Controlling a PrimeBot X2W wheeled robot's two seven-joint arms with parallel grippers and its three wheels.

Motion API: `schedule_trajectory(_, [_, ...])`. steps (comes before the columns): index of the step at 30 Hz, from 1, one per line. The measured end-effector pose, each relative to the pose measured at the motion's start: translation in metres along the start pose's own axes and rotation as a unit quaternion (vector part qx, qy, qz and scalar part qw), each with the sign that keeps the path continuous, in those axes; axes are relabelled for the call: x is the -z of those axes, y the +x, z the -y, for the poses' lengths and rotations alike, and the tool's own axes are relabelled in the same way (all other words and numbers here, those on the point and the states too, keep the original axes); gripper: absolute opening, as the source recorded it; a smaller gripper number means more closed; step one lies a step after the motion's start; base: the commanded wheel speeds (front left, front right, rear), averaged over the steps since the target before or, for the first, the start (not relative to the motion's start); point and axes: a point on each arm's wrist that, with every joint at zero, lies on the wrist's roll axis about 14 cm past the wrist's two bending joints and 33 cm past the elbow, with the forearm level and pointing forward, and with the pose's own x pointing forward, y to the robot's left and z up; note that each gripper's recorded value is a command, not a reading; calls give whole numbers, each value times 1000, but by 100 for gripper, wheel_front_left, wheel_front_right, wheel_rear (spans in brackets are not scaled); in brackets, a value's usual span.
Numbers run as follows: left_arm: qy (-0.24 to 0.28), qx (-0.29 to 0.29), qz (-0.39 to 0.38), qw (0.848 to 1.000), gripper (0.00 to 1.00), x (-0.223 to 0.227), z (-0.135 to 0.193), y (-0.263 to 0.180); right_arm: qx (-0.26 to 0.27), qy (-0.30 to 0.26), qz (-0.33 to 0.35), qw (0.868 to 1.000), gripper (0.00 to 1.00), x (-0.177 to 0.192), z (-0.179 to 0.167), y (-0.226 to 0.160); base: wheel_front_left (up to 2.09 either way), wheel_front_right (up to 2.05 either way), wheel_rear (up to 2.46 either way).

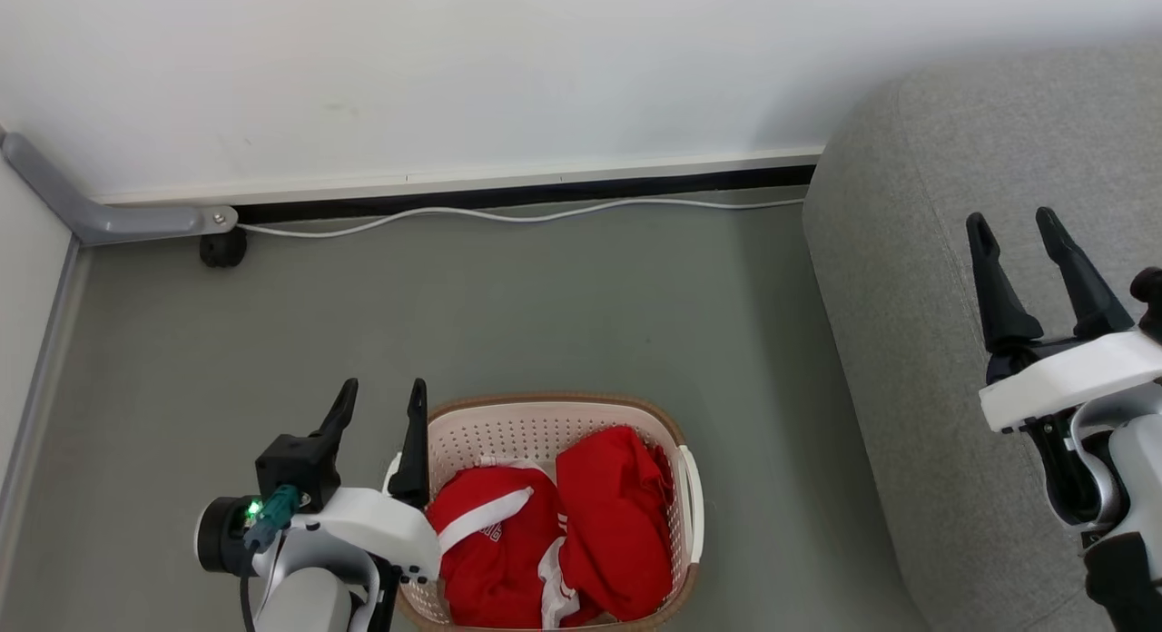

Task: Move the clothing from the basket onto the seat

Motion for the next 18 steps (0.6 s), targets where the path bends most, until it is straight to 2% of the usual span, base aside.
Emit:
schedule_trajectory(11, [-15,33,-72,997,100,51,29,25,0,-9,13,1000,100,-1,20,31,0,0,0])
schedule_trajectory(18, [-37,59,-133,989,100,97,52,43,-5,-6,16,1000,100,12,31,60,0,0,0])
